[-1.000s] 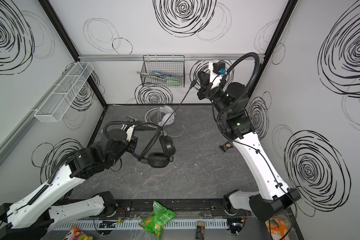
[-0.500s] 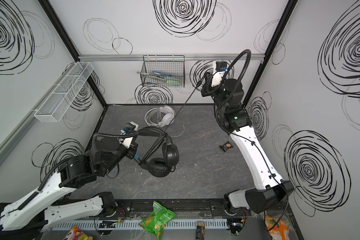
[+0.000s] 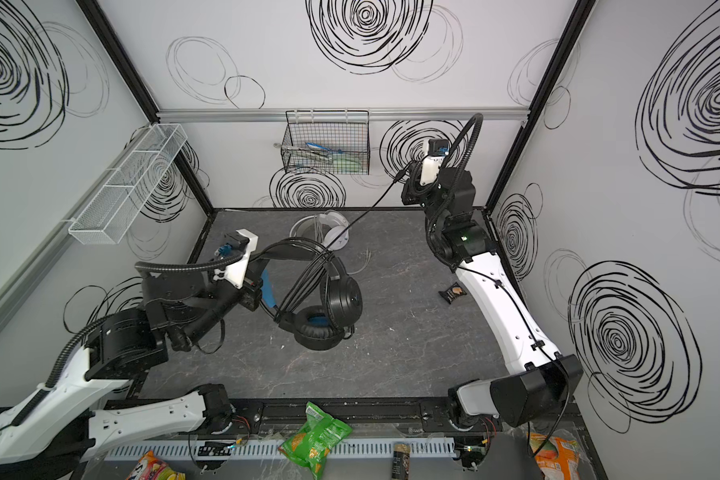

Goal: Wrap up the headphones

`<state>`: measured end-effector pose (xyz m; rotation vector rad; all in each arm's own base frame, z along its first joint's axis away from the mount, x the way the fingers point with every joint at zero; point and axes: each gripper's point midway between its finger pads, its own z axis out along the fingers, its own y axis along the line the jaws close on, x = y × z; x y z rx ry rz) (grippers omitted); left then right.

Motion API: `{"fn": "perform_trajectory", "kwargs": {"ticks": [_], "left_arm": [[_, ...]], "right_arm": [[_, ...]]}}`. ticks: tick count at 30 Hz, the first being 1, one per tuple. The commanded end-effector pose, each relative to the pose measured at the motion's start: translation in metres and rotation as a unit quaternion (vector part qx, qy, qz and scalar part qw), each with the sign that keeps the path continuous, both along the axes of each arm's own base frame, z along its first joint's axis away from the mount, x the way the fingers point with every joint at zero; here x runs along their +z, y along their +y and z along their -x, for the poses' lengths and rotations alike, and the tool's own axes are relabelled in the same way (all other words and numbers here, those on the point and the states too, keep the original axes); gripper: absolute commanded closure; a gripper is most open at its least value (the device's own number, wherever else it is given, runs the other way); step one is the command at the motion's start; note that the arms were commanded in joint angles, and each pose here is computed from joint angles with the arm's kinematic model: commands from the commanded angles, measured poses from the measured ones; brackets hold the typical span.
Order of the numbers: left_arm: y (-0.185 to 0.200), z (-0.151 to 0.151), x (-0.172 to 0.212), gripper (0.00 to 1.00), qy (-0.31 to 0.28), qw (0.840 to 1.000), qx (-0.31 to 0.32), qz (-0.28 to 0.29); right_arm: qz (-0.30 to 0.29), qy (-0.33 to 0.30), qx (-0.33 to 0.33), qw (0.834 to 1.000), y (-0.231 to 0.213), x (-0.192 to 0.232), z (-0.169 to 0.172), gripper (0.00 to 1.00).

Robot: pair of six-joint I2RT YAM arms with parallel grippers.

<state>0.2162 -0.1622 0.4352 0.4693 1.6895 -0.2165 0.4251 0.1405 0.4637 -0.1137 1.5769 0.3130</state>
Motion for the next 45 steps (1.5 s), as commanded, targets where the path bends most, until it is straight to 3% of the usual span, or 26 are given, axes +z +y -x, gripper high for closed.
{"fn": "perform_trajectory", "kwargs": {"ticks": [1,9,16,26,34,45], "left_arm": [[0.003,0.007,0.068,1.0,-0.052,0.99,-0.012,0.127],[-0.011,0.01,0.115,1.0,-0.071,0.972,-0.045,0.219],[-0.003,-0.007,0.148,1.0,-0.071,0.954,-0.005,0.29],[0.015,-0.029,0.168,1.0,-0.081,0.945,0.057,0.312],[0.028,-0.058,0.154,1.0,-0.066,0.938,0.109,0.323],[0.055,-0.122,0.09,1.0,-0.007,0.914,0.182,0.363]], "right_arm": [[-0.028,0.004,0.005,1.0,-0.002,-0.002,0.007,1.0],[-0.035,-0.013,0.125,0.991,0.061,-0.012,0.034,1.0],[-0.038,-0.008,0.193,0.98,0.111,-0.033,0.065,1.0],[-0.033,0.015,0.237,0.971,0.142,-0.057,0.093,1.0],[-0.011,0.038,0.277,0.96,0.172,-0.087,0.122,1.0],[0.057,0.031,0.325,0.944,0.207,-0.109,0.167,1.0]]}}
